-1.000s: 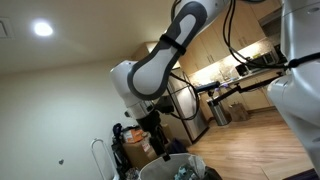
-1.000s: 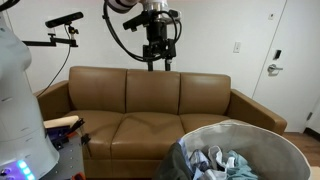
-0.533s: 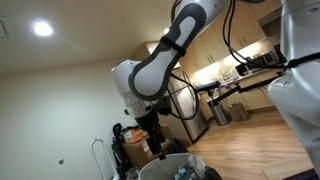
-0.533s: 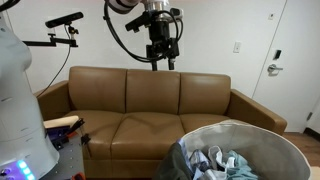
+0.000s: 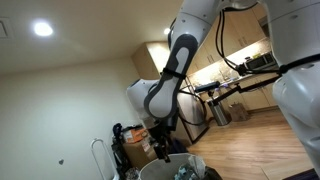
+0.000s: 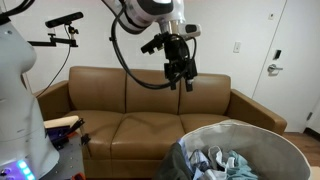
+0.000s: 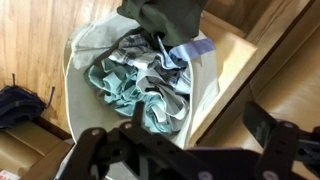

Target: Move the blue t-shirt from the laundry bag to the couch

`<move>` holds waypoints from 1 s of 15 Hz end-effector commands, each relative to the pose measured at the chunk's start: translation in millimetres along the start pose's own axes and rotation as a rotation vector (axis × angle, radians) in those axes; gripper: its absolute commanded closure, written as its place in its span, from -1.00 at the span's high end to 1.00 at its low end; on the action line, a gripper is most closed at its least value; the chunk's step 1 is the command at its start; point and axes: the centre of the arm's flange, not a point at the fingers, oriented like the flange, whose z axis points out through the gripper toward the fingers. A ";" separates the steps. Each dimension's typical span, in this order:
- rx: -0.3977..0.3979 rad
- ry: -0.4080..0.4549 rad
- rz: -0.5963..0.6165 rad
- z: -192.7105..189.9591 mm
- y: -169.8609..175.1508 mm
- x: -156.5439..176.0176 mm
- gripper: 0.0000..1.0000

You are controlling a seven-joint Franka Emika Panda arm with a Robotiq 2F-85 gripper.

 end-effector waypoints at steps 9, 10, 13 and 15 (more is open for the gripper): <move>0.115 -0.006 0.131 68.9 100.2 -44.7 1.00; 0.116 0.003 0.163 81.9 120.9 -53.1 1.00; 0.156 0.025 0.214 130.1 186.1 -88.8 1.00; 0.184 0.028 0.208 159.8 208.3 -106.2 1.00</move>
